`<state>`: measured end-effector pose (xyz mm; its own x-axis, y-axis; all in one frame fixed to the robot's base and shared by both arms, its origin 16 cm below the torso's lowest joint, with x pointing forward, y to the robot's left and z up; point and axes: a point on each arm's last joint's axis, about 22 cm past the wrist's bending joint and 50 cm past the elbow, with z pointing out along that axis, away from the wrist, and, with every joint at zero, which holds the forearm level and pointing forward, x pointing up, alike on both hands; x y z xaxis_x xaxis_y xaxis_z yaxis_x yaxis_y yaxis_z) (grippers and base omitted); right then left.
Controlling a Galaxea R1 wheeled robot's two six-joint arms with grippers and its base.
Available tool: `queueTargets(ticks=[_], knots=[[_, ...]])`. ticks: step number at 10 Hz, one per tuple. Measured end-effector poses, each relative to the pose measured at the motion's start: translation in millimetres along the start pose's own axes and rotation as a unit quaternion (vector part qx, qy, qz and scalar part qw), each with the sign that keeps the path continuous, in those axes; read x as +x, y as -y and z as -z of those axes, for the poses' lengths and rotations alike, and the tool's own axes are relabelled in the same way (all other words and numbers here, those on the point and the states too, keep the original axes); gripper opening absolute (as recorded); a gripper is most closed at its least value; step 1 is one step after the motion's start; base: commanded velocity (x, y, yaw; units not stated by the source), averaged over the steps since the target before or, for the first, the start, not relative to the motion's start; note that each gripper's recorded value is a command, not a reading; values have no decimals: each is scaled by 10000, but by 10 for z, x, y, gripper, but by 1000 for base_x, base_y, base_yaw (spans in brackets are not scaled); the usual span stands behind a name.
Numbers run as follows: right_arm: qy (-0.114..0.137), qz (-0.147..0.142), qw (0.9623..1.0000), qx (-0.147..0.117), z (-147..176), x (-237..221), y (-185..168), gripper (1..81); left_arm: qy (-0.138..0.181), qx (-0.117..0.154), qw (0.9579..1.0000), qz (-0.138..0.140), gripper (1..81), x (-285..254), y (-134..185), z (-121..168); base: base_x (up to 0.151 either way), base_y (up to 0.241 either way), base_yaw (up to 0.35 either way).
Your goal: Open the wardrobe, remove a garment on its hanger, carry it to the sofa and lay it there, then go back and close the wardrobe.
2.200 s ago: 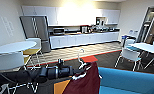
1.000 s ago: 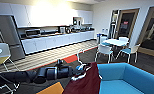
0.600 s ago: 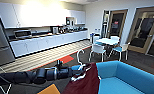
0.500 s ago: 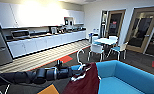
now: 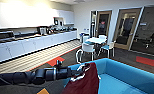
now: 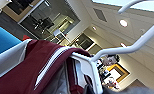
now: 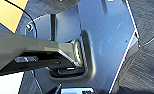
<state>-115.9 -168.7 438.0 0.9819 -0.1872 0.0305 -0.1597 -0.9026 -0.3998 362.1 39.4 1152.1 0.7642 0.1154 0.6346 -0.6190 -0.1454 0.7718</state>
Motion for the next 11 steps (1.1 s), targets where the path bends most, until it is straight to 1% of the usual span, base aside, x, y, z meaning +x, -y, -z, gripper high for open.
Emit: queueTargets(ticks=[4,11], knots=[[1,3,10000,-2,1,-3,-2,811,-39,54,10000,-20,10,13,14,65,0,0,-257],[-5,0,10000,7,-5,1,11,811,-38,52,10000,-39,10,10,7,71,0,0,-256]])
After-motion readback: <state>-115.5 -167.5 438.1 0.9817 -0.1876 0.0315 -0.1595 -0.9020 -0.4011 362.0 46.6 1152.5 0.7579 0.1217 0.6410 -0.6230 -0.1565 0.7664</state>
